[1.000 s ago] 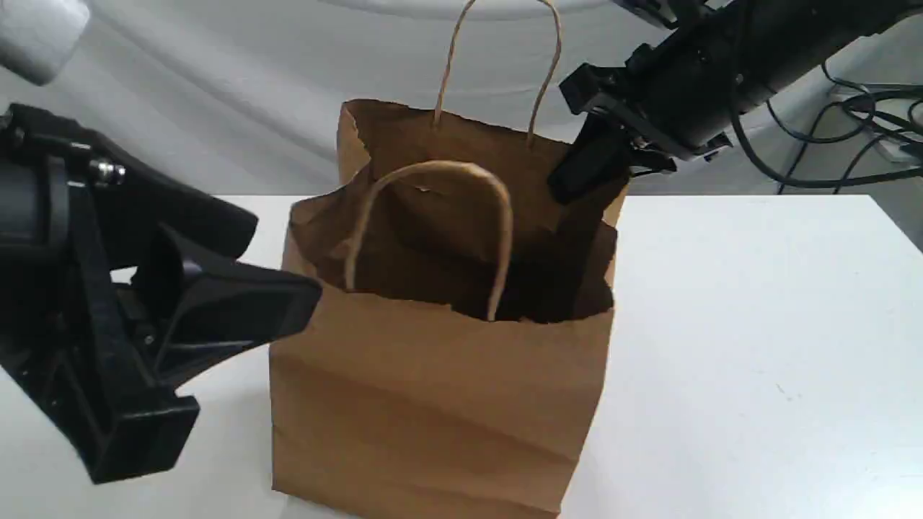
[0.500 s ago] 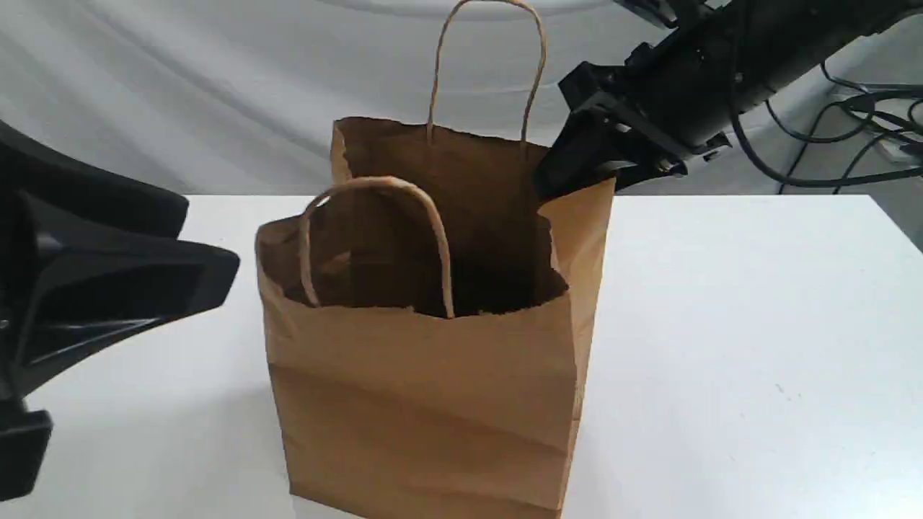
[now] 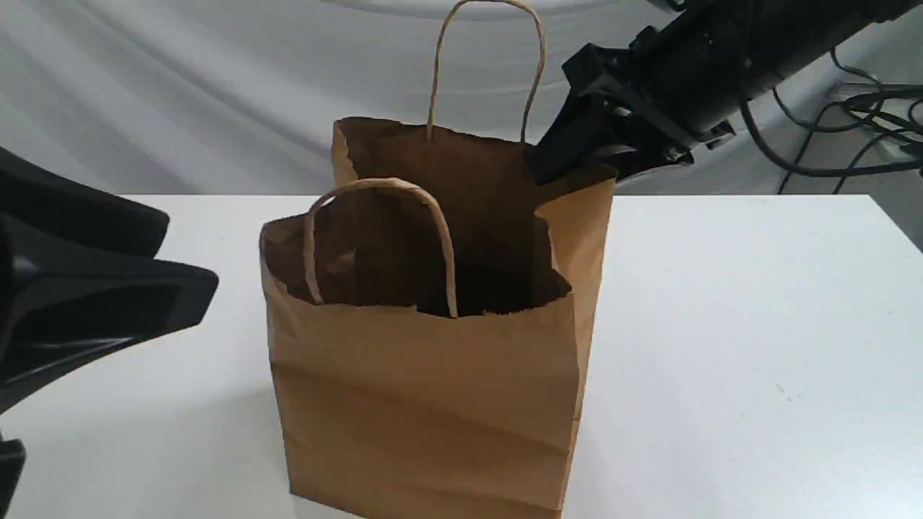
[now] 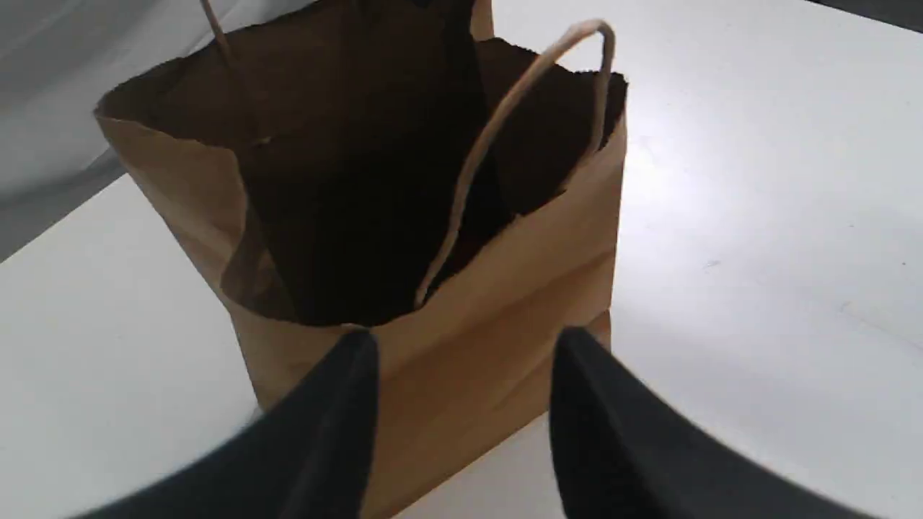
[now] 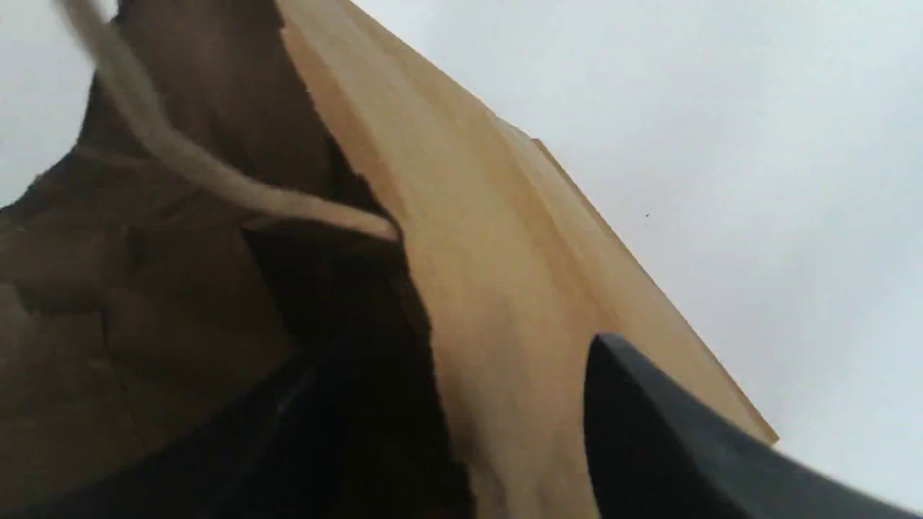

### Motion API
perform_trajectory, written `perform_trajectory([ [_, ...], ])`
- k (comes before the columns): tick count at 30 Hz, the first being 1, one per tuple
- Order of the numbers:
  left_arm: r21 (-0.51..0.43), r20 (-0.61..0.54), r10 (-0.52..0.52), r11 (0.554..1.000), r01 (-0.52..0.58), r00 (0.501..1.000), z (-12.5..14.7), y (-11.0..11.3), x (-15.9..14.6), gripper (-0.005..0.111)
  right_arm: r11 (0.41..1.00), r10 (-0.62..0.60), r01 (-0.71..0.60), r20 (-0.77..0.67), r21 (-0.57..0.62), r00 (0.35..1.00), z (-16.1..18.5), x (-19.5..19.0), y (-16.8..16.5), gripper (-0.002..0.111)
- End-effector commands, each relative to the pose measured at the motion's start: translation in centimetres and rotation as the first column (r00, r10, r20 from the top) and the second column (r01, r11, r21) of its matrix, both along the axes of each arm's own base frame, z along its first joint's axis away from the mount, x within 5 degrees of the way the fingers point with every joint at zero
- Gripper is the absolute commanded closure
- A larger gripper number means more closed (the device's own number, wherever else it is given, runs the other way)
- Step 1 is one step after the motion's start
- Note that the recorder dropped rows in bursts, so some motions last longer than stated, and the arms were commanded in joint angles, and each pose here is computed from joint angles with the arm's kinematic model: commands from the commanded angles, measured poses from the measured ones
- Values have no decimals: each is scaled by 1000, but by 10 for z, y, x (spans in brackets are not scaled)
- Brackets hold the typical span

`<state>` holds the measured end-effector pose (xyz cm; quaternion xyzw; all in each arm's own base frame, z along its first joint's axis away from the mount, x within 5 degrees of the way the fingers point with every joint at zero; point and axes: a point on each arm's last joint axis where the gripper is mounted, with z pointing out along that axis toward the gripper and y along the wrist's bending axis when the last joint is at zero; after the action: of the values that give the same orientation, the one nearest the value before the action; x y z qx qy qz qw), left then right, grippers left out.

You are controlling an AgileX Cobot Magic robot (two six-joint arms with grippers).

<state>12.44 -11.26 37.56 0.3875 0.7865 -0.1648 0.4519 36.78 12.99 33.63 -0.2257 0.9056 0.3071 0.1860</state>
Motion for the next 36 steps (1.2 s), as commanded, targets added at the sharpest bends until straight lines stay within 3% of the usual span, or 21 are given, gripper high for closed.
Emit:
perform_trajectory([
  [1, 2, 5, 16, 1000, -16, 1000, 0, 2, 0, 68, 1000, -8, 9, 37, -13, 999, 11, -5, -4, 59],
  [12, -21, 24, 20, 1000, -19, 1000, 5, 7, -7, 72, 998, -8, 18, 155, -63, 988, 47, -29, -14, 61],
  [15, -45, 64, 22, 999, -19, 998, 12, 15, -16, 85, 998, -2, 16, 208, -66, 978, 63, -41, -17, 79],
  [18, -72, 119, 40, 997, -32, 992, 20, 27, -28, 107, 998, 12, 5, 273, -63, 962, 81, -56, -20, 103],
  [19, -78, 137, 49, 996, -38, 989, 23, 31, -31, 107, 998, 16, 2, 295, -62, 955, 87, -62, -21, 108],
  [23, -141, 188, 165, 980, -139, 968, 31, 53, -44, 107, 998, 31, -8, 384, -59, 923, 112, -86, -26, 108],
  [30, -348, 300, 425, 882, -317, 854, 50, 103, -74, 107, 997, -59, 77, 659, 2, 750, 150, -124, -40, 108],
  [36, -432, 322, 570, 799, -418, 756, 31, 126, -83, 107, 977, -167, 204, 795, 55, 583, 128, -150, -56, 108],
])
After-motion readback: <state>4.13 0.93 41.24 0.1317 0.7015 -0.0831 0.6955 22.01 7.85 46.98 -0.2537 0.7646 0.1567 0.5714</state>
